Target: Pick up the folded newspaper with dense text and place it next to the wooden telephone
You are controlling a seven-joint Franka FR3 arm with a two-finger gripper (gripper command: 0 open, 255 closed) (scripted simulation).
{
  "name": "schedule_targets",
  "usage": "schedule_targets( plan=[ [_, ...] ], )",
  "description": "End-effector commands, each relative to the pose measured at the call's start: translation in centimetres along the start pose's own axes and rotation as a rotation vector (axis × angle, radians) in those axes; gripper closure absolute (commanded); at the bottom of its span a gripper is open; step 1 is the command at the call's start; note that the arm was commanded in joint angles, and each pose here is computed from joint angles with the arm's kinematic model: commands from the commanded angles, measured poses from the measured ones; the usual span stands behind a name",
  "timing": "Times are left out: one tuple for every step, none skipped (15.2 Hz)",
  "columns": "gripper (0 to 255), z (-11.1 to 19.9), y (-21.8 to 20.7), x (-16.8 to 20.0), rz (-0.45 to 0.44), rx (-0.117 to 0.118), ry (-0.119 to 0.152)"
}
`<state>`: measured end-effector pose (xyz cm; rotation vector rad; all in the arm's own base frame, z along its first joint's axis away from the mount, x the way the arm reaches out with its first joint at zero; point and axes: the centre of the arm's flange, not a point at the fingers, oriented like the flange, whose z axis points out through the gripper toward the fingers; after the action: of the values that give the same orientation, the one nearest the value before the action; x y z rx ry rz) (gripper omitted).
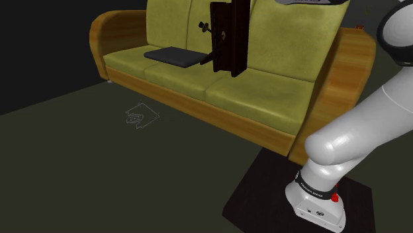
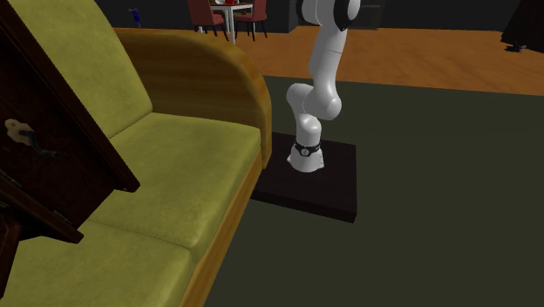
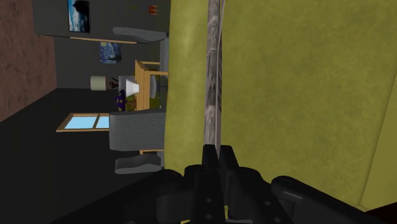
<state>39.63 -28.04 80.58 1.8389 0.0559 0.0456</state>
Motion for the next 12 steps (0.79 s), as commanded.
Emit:
schedule_targets(
  plan=[
    [255, 0.2, -1.0, 0.0, 0.000, 0.000, 0.000],
    [255, 0.3, -1.6, 0.0, 0.000, 0.000, 0.000],
    [255, 0.5, -2.1, 0.0, 0.000, 0.000, 0.000],
    [255, 0.6, -2.6, 0.0, 0.000, 0.000, 0.000],
    [255, 0.8, -3.1, 0.0, 0.000, 0.000, 0.000],
    [255, 0.9, -3.6, 0.0, 0.000, 0.000, 0.000],
    [255, 1.0, -4.1, 0.0, 0.000, 0.000, 0.000],
    [255, 1.2, -4.6, 0.0, 0.000, 0.000, 0.000],
    [255, 1.3, -5.1, 0.0, 0.000, 0.000, 0.000],
    [255, 1.5, -5.6, 0.0, 0.000, 0.000, 0.000],
    [255, 1.6, -6.1, 0.0, 0.000, 0.000, 0.000],
    [255, 1.7, -6.6, 0.0, 0.000, 0.000, 0.000]
  ],
)
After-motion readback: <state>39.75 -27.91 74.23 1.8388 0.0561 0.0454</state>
